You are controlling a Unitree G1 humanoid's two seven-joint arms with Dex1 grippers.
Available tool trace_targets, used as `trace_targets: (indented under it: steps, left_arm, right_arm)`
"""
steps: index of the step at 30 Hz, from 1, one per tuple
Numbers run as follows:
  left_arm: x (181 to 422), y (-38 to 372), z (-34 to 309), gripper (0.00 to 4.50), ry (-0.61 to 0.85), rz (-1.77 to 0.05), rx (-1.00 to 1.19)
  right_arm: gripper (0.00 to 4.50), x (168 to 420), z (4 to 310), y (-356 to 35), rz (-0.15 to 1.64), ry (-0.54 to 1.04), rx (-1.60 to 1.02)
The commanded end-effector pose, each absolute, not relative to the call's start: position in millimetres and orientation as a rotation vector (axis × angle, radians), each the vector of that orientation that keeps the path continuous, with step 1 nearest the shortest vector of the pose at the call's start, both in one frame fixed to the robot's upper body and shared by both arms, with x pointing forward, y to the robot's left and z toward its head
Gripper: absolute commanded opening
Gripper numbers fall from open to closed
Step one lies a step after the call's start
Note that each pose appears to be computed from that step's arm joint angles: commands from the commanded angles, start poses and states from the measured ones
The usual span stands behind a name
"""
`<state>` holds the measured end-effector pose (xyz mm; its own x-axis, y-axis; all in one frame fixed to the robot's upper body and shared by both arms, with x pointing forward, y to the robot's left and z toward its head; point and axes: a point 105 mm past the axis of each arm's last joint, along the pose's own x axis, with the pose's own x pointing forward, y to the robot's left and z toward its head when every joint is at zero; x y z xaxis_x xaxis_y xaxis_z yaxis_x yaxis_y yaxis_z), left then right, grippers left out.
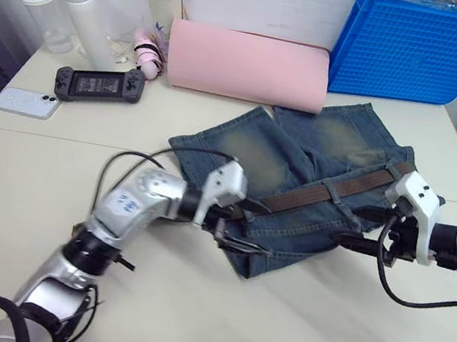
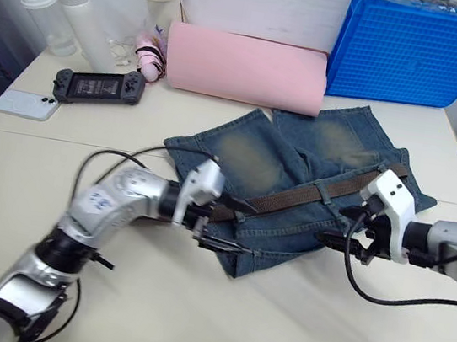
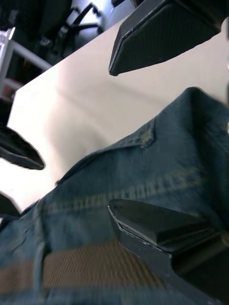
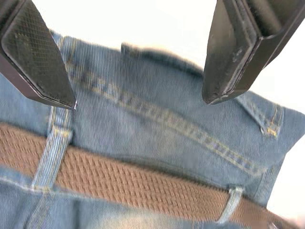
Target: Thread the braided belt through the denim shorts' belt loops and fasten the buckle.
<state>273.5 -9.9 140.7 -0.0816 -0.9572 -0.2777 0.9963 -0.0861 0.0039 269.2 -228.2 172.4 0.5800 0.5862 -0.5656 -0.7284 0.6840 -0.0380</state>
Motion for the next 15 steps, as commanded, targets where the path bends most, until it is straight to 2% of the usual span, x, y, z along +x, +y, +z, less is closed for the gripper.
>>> trace_targets:
  steps: [1, 3, 6, 9, 10, 15]
  left_arm:
    - [263.6, -36.6, 130.5, 4.50, 0.218, -1.720, 0.353]
    - [263.8, -42.6, 120.8, 4.50, 0.240, -1.719, 0.418]
    - [274.8, -28.3, 93.4, 3.85, 0.311, -1.651, 0.631]
    - [287.0, 2.8, 90.6, 2.62, 0.338, -1.613, 0.731]
    - [294.8, 16.8, 94.3, 2.37, 0.343, -1.587, 0.746]
    - [316.0, 66.6, 112.1, 0.34, 0.334, -1.532, 0.768]
  right_arm:
    - [4.44, 266.7, 191.1, -236.2, 0.711, 0.493, -0.337]
    - [4.44, 265.5, 193.4, -237.4, 0.694, 0.481, -0.335]
    - [4.50, 263.2, 193.5, -237.8, 0.675, 0.478, -0.335]
    - [4.50, 263.0, 190.3, -234.9, 0.675, 0.480, -0.333]
    - [4.50, 263.4, 189.4, -232.5, 0.683, 0.477, -0.328]
    - [4.50, 265.5, 194.6, -219.5, 0.740, 0.445, -0.249]
